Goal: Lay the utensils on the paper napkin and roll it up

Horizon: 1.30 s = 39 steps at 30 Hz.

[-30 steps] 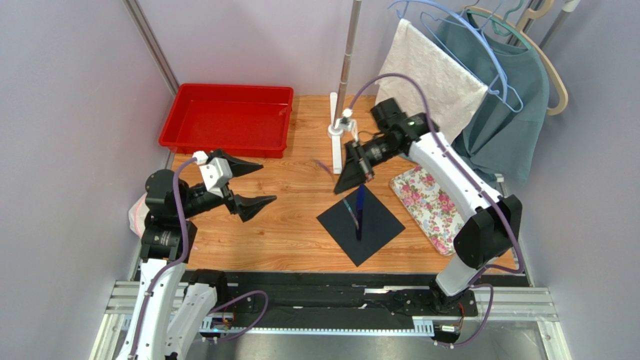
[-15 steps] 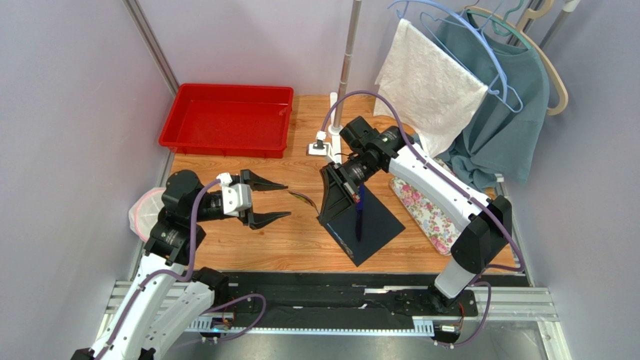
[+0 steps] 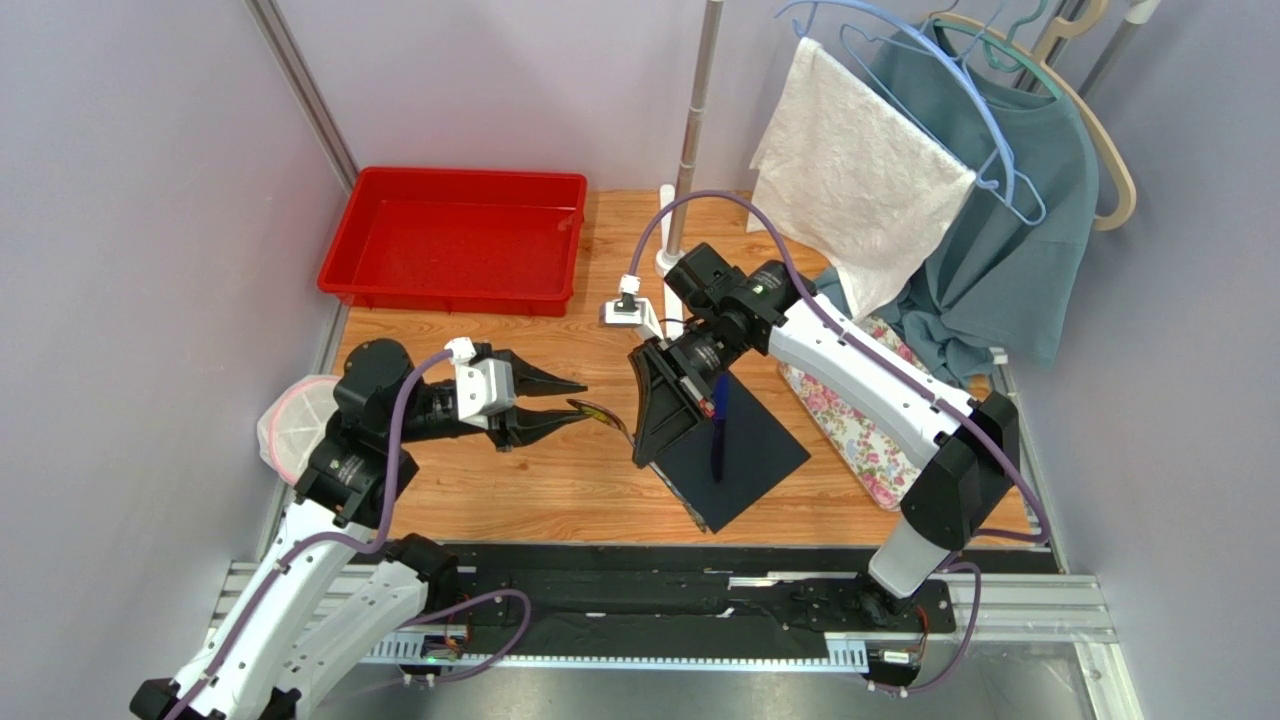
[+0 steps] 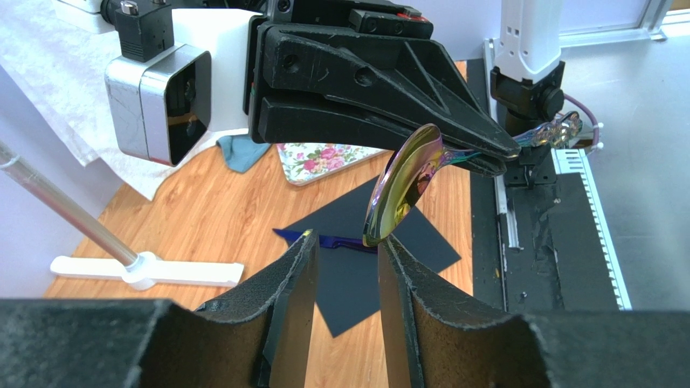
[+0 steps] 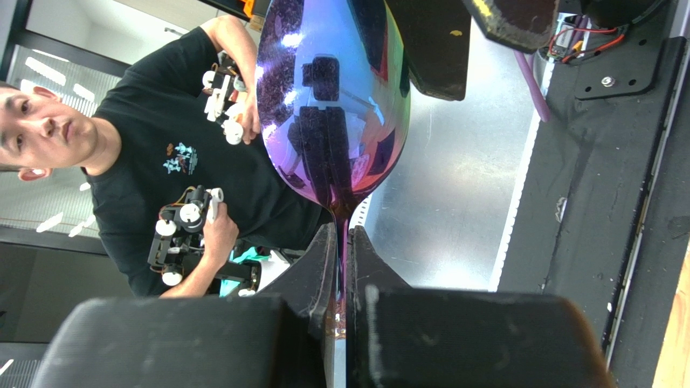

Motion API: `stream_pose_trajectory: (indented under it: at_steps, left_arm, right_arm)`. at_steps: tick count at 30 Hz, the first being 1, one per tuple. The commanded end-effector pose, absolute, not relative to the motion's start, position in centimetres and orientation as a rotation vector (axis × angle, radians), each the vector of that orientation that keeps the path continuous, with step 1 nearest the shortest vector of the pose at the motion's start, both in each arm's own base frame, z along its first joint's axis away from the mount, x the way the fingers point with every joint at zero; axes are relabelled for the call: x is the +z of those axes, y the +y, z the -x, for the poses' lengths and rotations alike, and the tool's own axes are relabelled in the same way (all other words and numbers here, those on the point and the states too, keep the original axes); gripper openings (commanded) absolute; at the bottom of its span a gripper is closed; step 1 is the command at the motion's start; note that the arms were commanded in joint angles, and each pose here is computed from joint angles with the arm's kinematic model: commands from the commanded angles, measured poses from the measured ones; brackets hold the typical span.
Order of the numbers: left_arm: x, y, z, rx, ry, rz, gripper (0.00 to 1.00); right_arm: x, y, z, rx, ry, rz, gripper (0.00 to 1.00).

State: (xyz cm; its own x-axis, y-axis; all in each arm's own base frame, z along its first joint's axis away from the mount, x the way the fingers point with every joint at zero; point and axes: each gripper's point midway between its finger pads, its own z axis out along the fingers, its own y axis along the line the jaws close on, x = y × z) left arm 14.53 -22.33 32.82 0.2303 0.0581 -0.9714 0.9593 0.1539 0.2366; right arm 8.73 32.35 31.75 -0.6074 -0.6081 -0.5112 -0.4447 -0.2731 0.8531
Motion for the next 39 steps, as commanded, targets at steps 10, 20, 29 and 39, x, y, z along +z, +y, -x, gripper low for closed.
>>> stream_pose_trajectory:
  at_steps: [10, 20, 29, 39]
  left_arm:
    - [36.0, -22.6, -13.6, -0.927, 1.054, -1.184, 0.48]
    - [36.0, -22.3, -12.4, -0.919, 1.018, -1.222, 0.58]
    - [35.1, -22.2, -10.9, -0.949, 0.988, -1.317, 0.62]
    - [35.5, -22.2, -11.3, -0.923, 0.990, -1.312, 0.64]
  right_arm:
    - [31.9, 32.5, -7.4, -2.005, -1.751, -1.300, 0.00]
    - [31.4, 32.3, -7.3, -1.988, -1.767, -1.294, 0.00]
    - [31.3, 32.4, -7.4, -1.984, -1.775, -1.307, 0.00]
    - [31.2, 32.5, -7.4, -1.973, -1.782, -1.312, 0.00]
